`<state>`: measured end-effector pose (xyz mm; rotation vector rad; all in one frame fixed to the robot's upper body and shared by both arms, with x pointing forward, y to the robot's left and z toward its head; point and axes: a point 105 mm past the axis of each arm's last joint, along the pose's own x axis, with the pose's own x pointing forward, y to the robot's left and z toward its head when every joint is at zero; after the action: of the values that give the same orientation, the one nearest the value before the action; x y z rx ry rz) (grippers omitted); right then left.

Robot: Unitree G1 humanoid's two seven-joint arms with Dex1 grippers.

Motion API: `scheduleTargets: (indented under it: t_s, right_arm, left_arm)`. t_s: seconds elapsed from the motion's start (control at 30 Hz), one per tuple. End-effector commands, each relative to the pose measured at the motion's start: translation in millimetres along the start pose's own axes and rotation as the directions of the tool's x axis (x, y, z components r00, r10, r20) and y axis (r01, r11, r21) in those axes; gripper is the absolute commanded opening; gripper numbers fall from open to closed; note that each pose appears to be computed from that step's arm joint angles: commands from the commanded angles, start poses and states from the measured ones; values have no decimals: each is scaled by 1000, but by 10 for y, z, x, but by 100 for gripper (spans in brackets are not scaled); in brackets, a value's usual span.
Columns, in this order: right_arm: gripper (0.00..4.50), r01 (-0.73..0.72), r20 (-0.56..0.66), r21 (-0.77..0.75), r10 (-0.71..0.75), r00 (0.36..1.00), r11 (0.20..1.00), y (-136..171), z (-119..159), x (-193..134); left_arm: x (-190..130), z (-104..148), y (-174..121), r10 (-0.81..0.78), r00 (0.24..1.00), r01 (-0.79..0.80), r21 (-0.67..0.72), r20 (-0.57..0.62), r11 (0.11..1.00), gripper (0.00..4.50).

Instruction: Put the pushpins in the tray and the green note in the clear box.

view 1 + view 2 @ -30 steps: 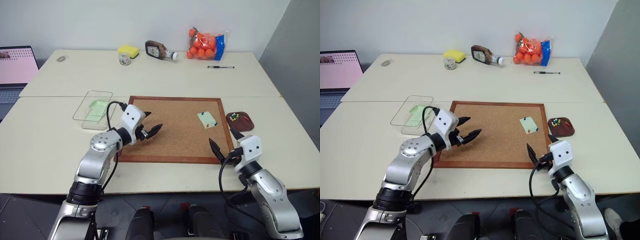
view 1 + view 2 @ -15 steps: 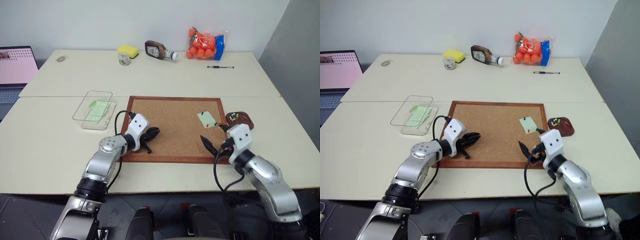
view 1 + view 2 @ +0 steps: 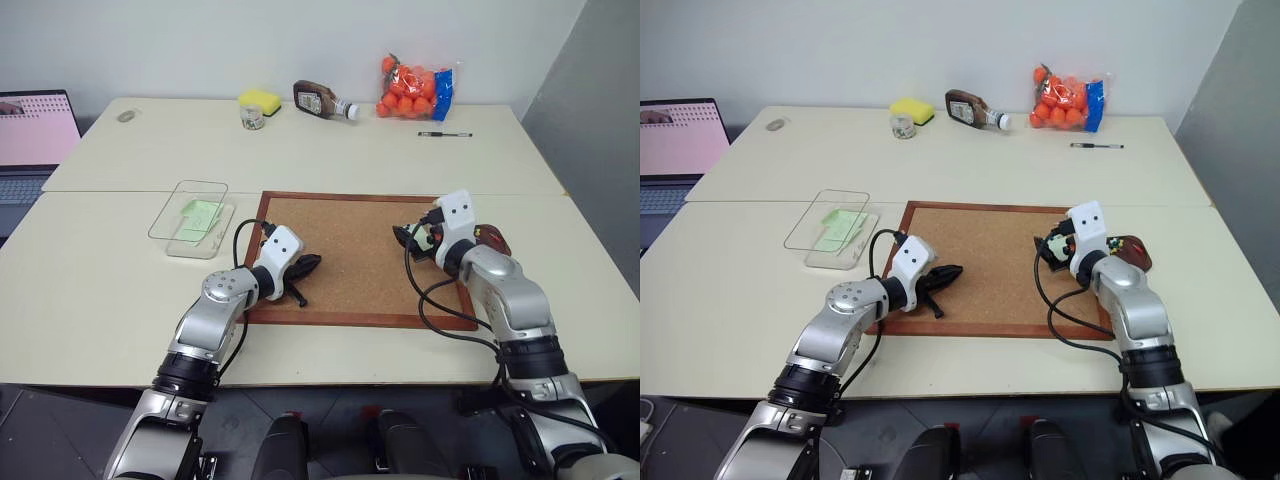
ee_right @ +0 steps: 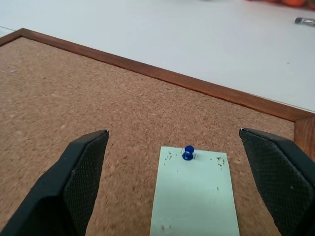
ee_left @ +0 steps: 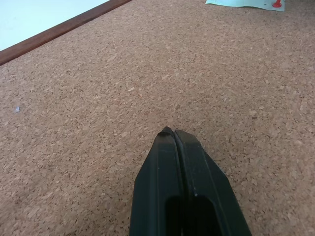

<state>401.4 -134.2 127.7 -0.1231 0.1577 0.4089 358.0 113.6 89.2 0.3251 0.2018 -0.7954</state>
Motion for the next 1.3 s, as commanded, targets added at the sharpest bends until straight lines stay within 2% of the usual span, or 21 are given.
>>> scheduleTargets:
  t_s: [0.03,0.27,0.4,0.8,1.03,1.3]
  right_arm:
    - [450,25,35,2,-25,999,1000,-85,91,75]
    - [450,41,26,5,-41,999,999,-102,45,145]
    - [396,38,27,10,-39,999,999,-83,26,157]
    - [139,60,21,12,-60,998,998,-104,7,205]
    - [9,46,48,26,-48,998,999,-78,77,197]
    - [1,35,99,39,-39,994,999,-73,195,136]
  left_arm:
    - [14,-28,-70,-19,1000,19,15,-25,1000,1]
    - [1,-14,-104,-26,999,27,18,-28,999,1]
    - [-10,-20,-135,-35,999,35,15,-33,999,0]
    - [-28,-18,-206,-57,998,58,13,-33,998,0]
    - [-37,-28,-226,-63,997,64,11,-33,998,0]
    - [-37,-61,-226,-56,998,57,10,-43,998,0]
